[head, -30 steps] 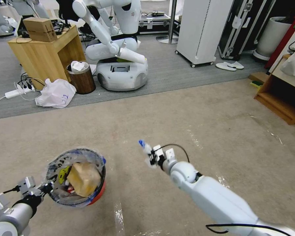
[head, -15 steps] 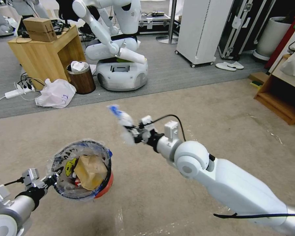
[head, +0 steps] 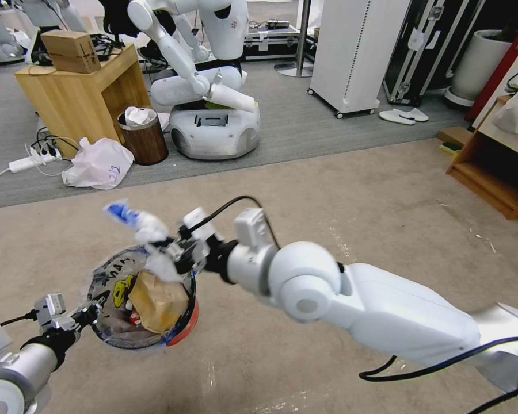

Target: Pick up the trash bin and place the garbage on the floor into it.

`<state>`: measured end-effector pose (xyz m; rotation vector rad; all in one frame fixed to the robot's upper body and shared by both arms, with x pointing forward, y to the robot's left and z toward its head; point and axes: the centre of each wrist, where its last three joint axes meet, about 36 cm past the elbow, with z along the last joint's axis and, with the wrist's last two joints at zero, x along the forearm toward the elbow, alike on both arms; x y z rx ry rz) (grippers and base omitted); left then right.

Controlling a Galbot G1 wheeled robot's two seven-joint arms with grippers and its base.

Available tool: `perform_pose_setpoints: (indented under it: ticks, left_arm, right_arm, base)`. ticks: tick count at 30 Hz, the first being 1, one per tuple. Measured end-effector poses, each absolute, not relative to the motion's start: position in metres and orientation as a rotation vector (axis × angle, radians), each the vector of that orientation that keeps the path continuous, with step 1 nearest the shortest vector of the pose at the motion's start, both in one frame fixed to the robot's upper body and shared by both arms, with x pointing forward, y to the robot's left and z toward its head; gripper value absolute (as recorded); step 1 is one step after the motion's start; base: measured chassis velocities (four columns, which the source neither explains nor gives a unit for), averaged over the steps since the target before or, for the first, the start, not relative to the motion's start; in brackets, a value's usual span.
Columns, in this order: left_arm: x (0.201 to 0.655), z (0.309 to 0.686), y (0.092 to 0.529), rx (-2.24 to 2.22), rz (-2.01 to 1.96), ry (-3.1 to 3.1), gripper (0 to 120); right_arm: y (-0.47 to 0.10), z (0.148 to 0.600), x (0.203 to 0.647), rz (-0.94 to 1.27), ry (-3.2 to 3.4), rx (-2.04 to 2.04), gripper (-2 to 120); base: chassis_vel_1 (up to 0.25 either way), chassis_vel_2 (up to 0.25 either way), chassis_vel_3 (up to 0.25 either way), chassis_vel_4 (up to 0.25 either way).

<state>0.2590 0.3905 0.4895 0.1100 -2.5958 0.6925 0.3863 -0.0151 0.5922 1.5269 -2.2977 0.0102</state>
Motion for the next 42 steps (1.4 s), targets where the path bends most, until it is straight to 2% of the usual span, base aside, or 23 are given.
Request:
perform_pose_setpoints:
  ticks: [17,42]
  left_arm:
    - [0.262,0.490,0.391,0.105,0.696,-2.606,1]
    - [0.263,0.485,0.392,0.105,0.714,-2.598,1]
  right_arm:
    - [0.024,0.538,0.394,0.178,-2.200,1.435,0]
    - [0.040,0.500,0.412,0.246,-2.198,1.315,0]
  base:
    - [0.000,0.000,0.000,0.000]
    - [0.000,0.000,0.000,0.000]
